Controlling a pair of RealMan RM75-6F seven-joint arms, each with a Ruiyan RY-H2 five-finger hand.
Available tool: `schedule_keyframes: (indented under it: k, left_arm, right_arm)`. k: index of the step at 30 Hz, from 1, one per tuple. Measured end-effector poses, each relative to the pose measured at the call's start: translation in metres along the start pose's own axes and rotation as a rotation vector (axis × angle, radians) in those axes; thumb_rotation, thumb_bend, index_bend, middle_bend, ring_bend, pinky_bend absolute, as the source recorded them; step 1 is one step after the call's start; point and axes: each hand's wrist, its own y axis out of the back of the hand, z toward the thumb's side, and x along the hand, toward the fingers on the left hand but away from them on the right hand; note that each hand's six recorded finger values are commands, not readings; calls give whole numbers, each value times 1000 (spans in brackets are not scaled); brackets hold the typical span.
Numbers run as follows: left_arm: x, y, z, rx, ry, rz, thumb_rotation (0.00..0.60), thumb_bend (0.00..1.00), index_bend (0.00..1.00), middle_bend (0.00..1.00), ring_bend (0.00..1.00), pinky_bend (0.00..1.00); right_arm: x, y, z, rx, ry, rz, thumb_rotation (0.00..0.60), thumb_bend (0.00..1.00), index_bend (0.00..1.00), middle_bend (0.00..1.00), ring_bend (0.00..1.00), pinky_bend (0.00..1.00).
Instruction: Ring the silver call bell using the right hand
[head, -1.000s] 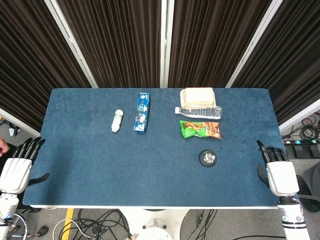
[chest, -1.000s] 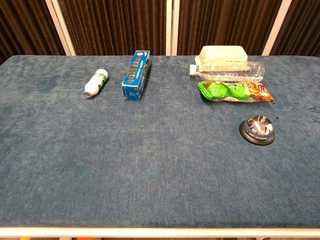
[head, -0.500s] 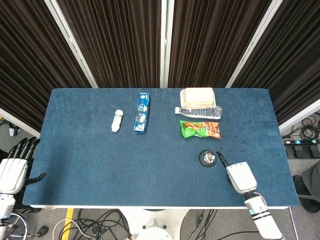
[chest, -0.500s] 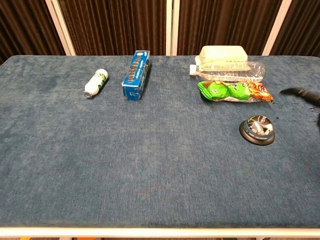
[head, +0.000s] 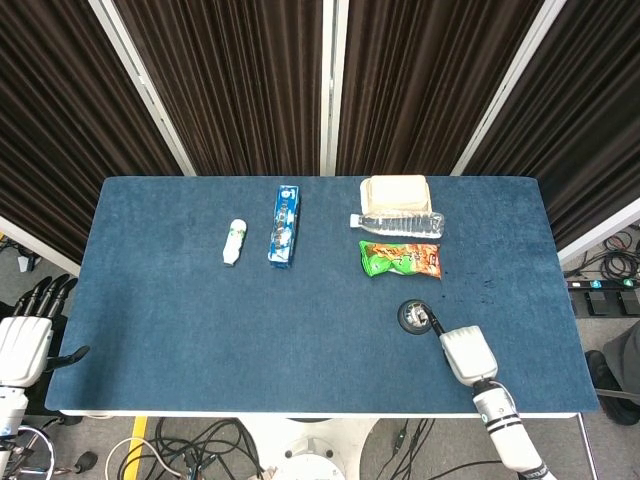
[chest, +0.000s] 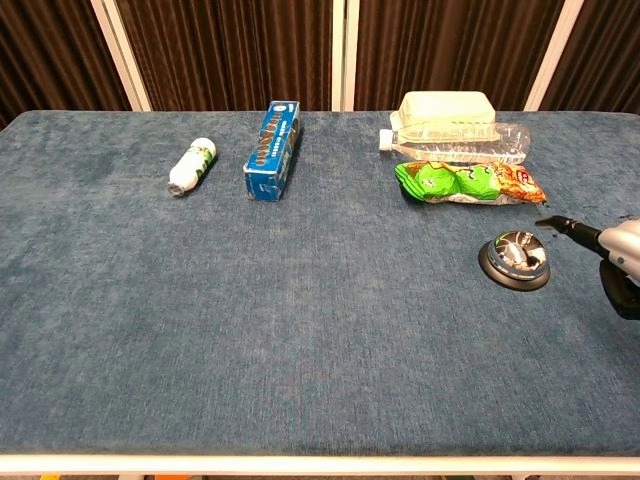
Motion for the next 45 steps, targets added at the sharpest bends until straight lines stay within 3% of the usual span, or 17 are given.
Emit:
schedule_keyframes:
  k: [11, 21, 32, 45]
  left_arm:
    - [0, 0, -2, -3, 3, -3, 600, 20, 66, 49, 0, 155]
    - [0, 0, -3, -4, 5, -2, 600, 19, 66, 49, 0, 155]
    - [1, 2, 1, -5, -5, 5, 600, 20, 66, 49, 0, 155]
    - [0, 1, -2, -3, 0, 1, 600, 20, 66, 49, 0, 155]
  right_arm:
    - [-6, 0, 5, -3, 8, 8, 600, 1000, 0, 925, 921, 876]
    - [-9, -18, 5, 19, 0, 76, 600, 1000, 0, 924, 921, 876]
    - [-4, 8, 1, -12, -4, -12, 600, 1000, 0, 925, 921, 876]
    - [-5, -15, 7, 18, 5, 72, 600, 1000, 0, 925, 921, 876]
